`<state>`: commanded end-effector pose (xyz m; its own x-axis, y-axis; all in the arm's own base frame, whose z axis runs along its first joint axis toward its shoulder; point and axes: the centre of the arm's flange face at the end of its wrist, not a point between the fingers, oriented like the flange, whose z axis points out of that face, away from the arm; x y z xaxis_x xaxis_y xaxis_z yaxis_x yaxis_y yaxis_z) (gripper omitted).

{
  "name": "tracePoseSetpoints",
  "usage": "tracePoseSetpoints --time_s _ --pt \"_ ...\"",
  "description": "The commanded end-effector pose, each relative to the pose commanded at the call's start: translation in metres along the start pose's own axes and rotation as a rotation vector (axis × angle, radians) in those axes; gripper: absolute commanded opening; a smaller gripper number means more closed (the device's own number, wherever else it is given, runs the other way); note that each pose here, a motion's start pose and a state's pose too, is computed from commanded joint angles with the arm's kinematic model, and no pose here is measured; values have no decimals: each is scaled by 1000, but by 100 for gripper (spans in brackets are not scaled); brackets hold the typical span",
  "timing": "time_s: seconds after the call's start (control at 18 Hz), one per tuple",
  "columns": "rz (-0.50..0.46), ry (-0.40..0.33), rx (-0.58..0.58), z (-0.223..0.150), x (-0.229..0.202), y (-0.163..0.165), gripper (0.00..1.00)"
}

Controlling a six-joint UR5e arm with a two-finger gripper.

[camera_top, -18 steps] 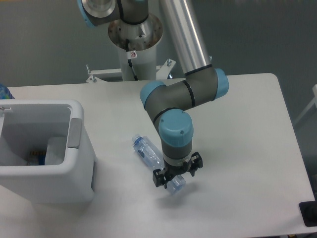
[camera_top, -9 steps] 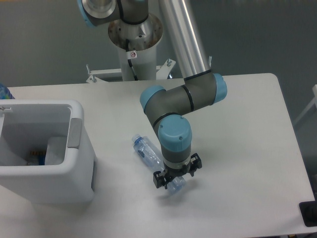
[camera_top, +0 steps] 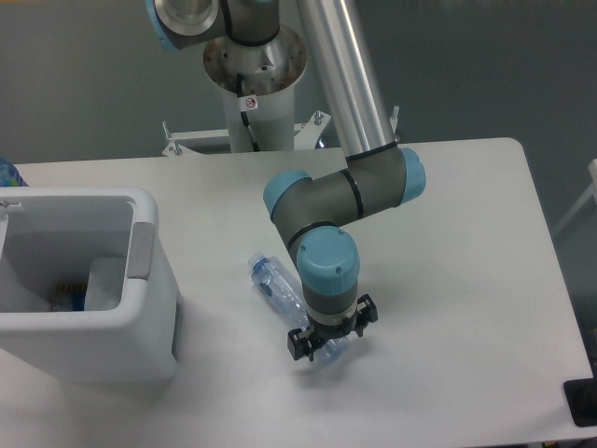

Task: Place the trash in the trash can
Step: 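Close the gripper around the bottle's middle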

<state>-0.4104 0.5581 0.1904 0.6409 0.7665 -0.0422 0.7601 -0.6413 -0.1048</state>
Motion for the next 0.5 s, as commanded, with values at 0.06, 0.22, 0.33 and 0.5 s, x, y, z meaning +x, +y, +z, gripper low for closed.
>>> tracePoseSetpoints --time_s 0.06,0.22,0.33,0.5 --pt "2 0 -1 1 1 0 95" --pt "2 0 -3 2 1 0 90" --pt "3 -2 -9 6 2 1 87" --pt "11 -13 -11 7 6 3 85"
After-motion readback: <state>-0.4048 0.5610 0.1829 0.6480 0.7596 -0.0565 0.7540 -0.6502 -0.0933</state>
